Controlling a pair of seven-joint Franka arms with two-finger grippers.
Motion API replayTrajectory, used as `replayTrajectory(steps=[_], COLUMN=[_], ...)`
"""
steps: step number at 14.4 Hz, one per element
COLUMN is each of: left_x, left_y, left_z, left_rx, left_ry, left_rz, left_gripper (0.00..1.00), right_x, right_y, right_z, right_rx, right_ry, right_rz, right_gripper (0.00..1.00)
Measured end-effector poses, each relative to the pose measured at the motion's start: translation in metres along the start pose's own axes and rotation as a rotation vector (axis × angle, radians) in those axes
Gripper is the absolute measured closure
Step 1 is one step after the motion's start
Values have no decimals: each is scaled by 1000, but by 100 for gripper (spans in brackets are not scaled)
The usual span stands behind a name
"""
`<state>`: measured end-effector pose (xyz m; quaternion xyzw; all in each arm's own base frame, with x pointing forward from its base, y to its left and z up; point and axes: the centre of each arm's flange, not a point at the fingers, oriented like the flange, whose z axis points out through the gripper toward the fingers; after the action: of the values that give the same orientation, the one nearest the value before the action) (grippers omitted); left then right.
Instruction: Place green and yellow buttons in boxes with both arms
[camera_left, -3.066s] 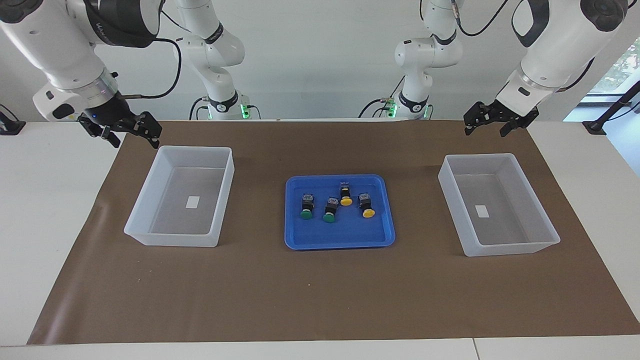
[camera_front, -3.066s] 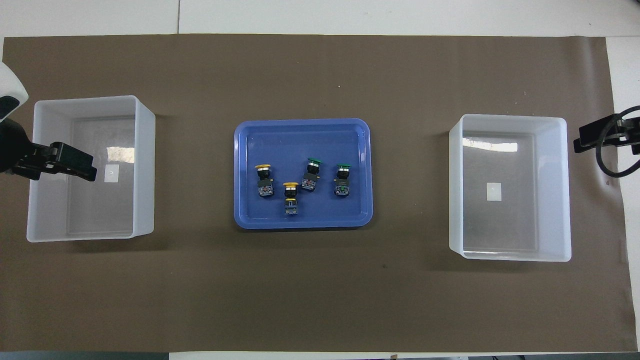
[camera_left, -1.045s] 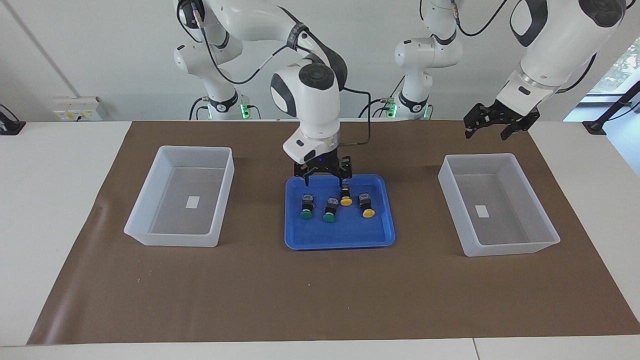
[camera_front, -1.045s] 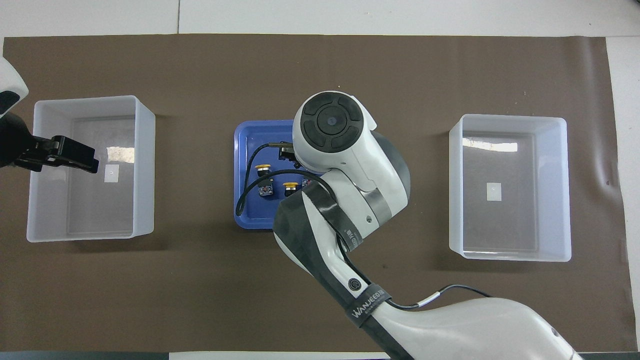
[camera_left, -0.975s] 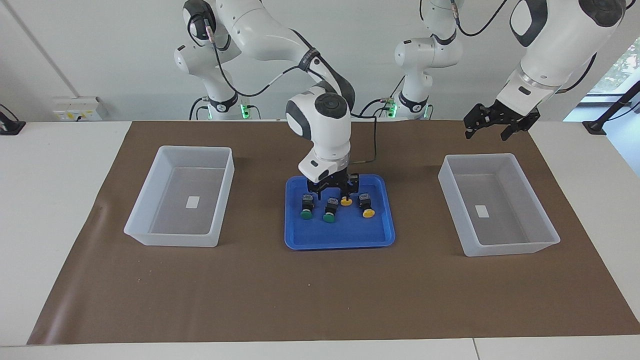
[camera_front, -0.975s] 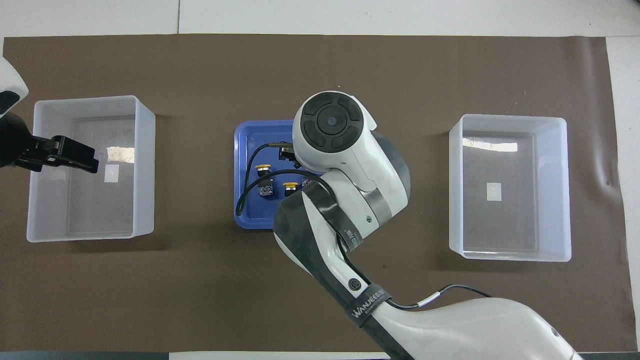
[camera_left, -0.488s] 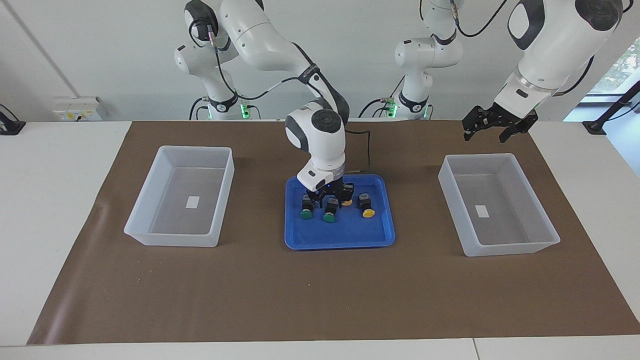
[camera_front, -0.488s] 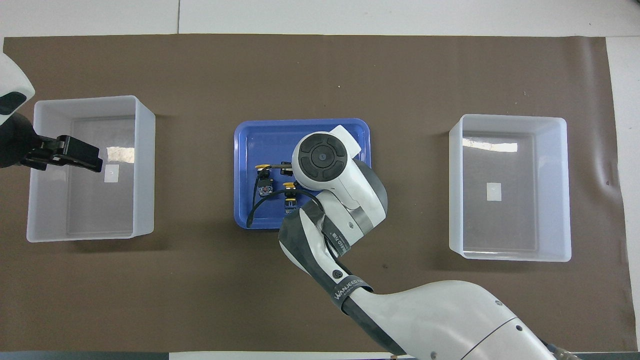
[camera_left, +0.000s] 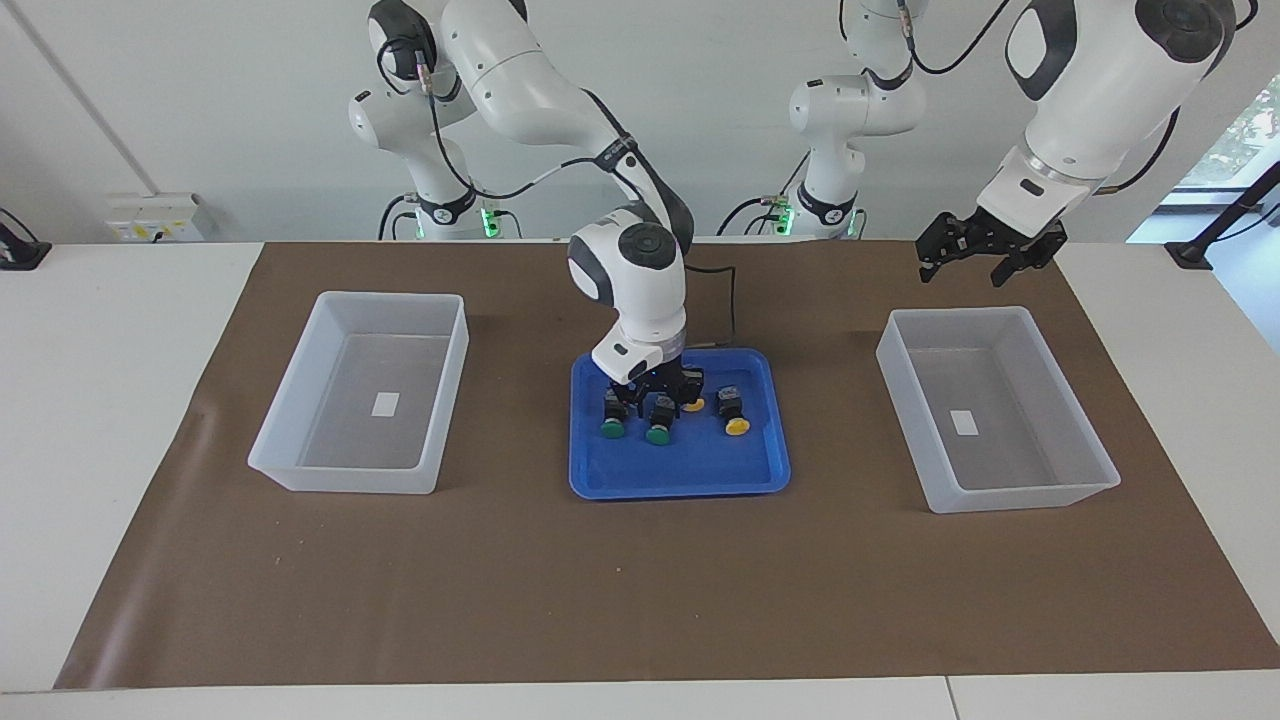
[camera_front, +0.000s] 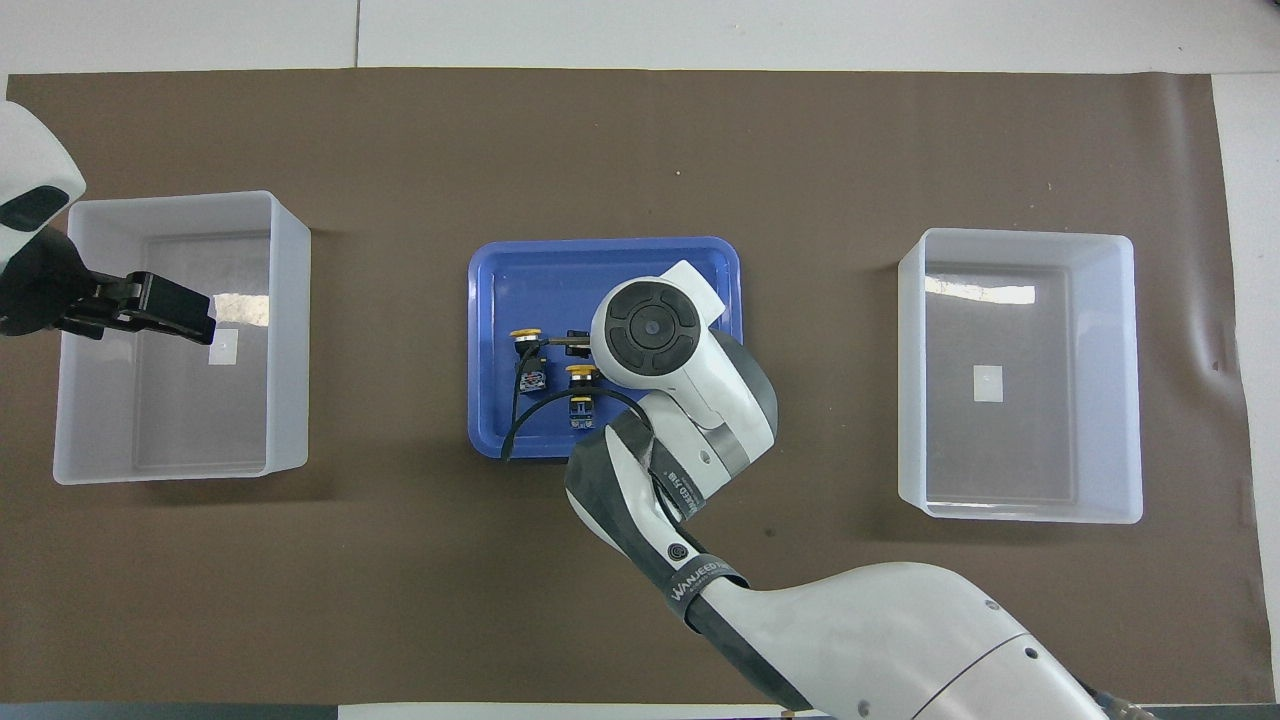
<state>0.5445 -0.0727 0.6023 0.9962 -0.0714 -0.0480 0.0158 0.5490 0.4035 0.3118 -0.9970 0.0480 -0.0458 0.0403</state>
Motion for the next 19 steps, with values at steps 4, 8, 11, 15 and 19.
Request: replayTrajectory(steps=[4,8,11,15,19], left_x=[0,-1,-1,-1,1], left_y=[0,0,0,0,0], left_z=[1,1,1,1,0], left_rx=[0,0,0,0,0], left_ry=[0,0,0,0,11], left_rz=[0,0,0,0,0], left_gripper=[0,0,0,0,0], right_x=[-3,-7,-10,-9,33], right_y=[2,4,1,-1,17], right_z=[4,10,10,0,-84], right_rx=[11,17,18,13,-55], right_ry=[13,19,19,14,-48], right_rz=[-1,-2,-9,-10,8], right_gripper=[40,42,55,57,57])
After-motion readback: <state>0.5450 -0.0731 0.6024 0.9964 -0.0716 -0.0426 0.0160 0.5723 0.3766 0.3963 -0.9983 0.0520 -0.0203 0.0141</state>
